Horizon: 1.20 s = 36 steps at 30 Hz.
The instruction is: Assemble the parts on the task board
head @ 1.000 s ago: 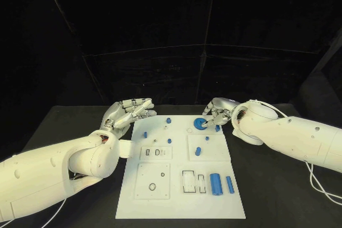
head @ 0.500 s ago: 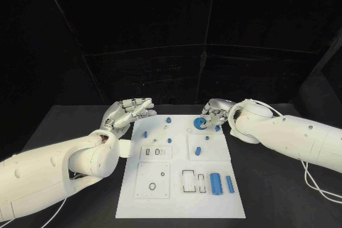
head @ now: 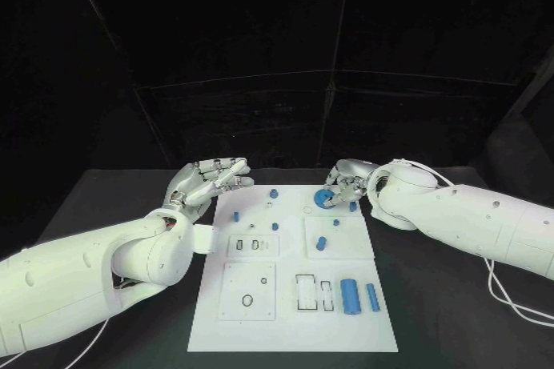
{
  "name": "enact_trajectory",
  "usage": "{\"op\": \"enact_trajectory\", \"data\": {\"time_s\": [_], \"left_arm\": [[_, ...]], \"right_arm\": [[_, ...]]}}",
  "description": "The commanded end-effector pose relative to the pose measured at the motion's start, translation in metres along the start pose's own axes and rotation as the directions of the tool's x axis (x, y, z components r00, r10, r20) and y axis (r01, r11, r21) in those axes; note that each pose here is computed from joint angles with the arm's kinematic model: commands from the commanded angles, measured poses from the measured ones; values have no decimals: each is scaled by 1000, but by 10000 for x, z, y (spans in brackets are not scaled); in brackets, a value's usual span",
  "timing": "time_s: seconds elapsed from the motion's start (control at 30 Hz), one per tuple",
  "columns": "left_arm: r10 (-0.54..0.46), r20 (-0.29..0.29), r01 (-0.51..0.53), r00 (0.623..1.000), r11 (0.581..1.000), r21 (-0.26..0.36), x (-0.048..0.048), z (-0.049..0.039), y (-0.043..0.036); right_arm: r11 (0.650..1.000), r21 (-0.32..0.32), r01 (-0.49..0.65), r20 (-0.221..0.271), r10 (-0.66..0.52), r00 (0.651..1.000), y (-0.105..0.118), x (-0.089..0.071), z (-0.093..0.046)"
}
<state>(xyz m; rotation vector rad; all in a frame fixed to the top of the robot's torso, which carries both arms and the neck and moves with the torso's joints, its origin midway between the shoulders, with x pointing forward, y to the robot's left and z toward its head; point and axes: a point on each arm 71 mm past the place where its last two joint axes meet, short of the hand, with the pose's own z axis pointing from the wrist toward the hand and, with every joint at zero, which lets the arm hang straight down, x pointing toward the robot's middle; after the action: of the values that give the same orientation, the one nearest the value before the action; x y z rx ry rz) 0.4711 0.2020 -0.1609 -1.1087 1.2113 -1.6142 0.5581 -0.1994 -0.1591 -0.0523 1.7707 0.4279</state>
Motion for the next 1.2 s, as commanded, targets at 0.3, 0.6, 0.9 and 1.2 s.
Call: {"op": "enact_trajectory", "data": {"time_s": [0.3,0.6,0.9,1.2], "left_arm": [[-6,-22,6,1000,1000,2,24,8,-5],[-7,-24,7,1000,1000,1,26,9,-4],[-22,-26,22,999,1000,-5,27,11,2],[-31,-35,31,999,999,-9,39,8,3]], "right_arm": [[998,-11,70,-9,-70,998,31,5,11],[997,-3,72,79,-71,994,67,-48,-1],[997,-80,24,164,-11,986,279,-60,-40],[987,-159,-16,211,50,976,573,-60,-112]]}}
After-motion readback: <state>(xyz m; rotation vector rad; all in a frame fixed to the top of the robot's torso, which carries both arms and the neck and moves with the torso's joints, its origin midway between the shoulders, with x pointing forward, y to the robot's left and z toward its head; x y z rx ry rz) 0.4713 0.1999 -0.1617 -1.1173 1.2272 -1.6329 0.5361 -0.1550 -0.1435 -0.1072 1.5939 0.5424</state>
